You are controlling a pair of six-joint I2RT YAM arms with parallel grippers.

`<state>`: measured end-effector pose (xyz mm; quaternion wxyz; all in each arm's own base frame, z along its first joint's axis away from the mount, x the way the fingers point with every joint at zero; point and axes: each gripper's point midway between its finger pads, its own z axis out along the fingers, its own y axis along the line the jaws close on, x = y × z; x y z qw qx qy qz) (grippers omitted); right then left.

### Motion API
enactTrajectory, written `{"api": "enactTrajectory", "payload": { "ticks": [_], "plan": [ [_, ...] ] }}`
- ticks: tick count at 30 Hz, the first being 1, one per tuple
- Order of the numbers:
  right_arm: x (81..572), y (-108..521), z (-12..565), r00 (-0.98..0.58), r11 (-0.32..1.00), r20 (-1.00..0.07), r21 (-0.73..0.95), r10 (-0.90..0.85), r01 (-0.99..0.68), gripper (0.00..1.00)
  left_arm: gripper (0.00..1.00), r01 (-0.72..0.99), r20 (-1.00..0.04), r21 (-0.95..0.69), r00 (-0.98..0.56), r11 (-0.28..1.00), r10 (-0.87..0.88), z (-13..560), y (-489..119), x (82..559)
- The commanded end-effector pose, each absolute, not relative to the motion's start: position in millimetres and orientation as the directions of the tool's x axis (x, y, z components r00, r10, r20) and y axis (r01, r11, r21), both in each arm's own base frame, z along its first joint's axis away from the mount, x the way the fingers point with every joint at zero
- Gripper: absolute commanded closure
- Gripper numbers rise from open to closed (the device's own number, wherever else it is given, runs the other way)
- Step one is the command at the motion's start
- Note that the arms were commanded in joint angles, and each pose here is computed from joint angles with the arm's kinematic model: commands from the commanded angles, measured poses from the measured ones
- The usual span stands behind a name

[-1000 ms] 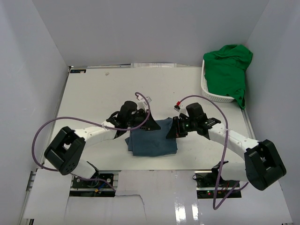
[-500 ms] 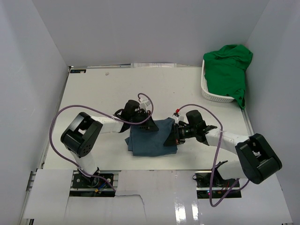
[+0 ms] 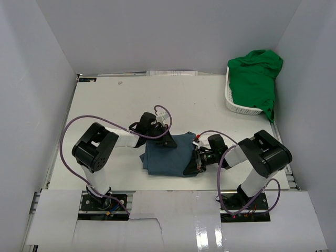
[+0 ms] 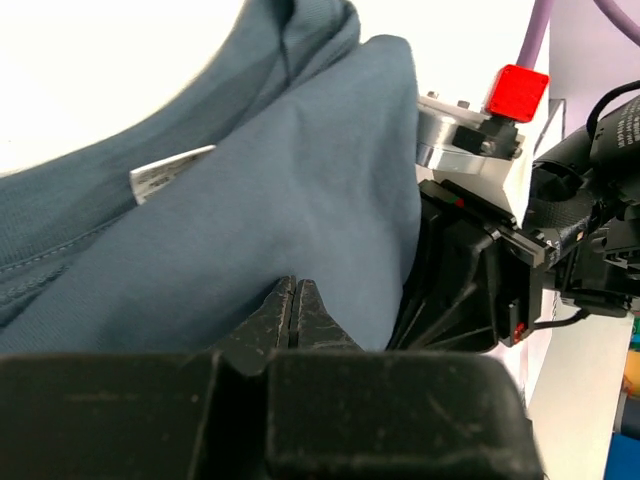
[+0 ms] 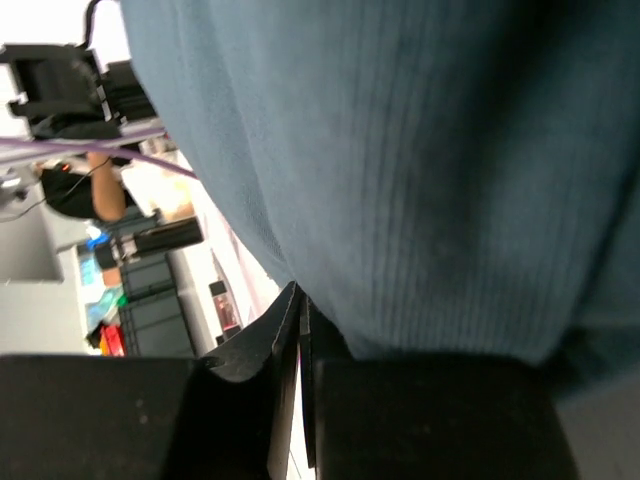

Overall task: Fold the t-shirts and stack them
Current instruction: Smooth out wrinkles on the folded tshirt

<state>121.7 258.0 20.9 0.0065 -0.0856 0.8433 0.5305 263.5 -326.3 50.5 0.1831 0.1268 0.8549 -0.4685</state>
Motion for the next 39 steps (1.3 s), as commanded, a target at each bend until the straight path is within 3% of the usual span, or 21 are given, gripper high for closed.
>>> {"api": "enactTrajectory", "payload": {
  "ticks": [1,6,10,14,18,27,28,30,39],
  "plan": [
    [111,245,-18,-0.992,0.511,-0.059,0.853,-0.108,-0.107,0.92,1.00,0.405,-0.458,-0.753,-0.888,0.518,0.028,57,-323,273],
    [111,241,-18,-0.992,0.532,-0.073,0.839,-0.102,-0.116,0.92,1.00,0.341,-0.465,-0.750,-0.881,0.567,-0.085,76,-294,291],
    [125,238,-7,-0.979,0.584,-0.169,0.786,-0.113,-0.203,0.92,1.00,0.295,-0.522,-0.703,-0.832,0.647,-0.188,119,-255,317],
    [142,240,21,-0.962,0.594,-0.251,0.760,-0.106,-0.264,0.92,1.00,0.289,-0.569,-0.623,-0.805,0.726,-0.167,158,-233,319],
    [157,244,54,-0.940,0.594,-0.327,0.738,-0.100,-0.320,0.92,1.00,0.328,-0.601,-0.618,-0.783,0.714,-0.160,193,-227,311],
    [172,248,79,-0.924,0.610,-0.363,0.707,-0.119,-0.357,0.92,1.00,0.254,-0.468,-0.676,-0.873,0.692,-0.136,152,-222,262],
    [173,248,79,-0.924,0.613,-0.363,0.705,-0.122,-0.358,0.92,1.00,0.193,-0.394,-0.669,-0.911,0.718,-0.122,139,-217,253],
    [175,248,80,-0.924,0.620,-0.359,0.699,-0.129,-0.358,0.92,1.00,0.167,-0.354,-0.644,-0.930,0.746,-0.097,131,-217,246],
    [182,251,66,-0.932,0.641,-0.332,0.685,-0.147,-0.346,0.92,0.99,0.150,-0.283,-0.663,-0.957,0.733,-0.060,123,-229,211]
  ]
}}
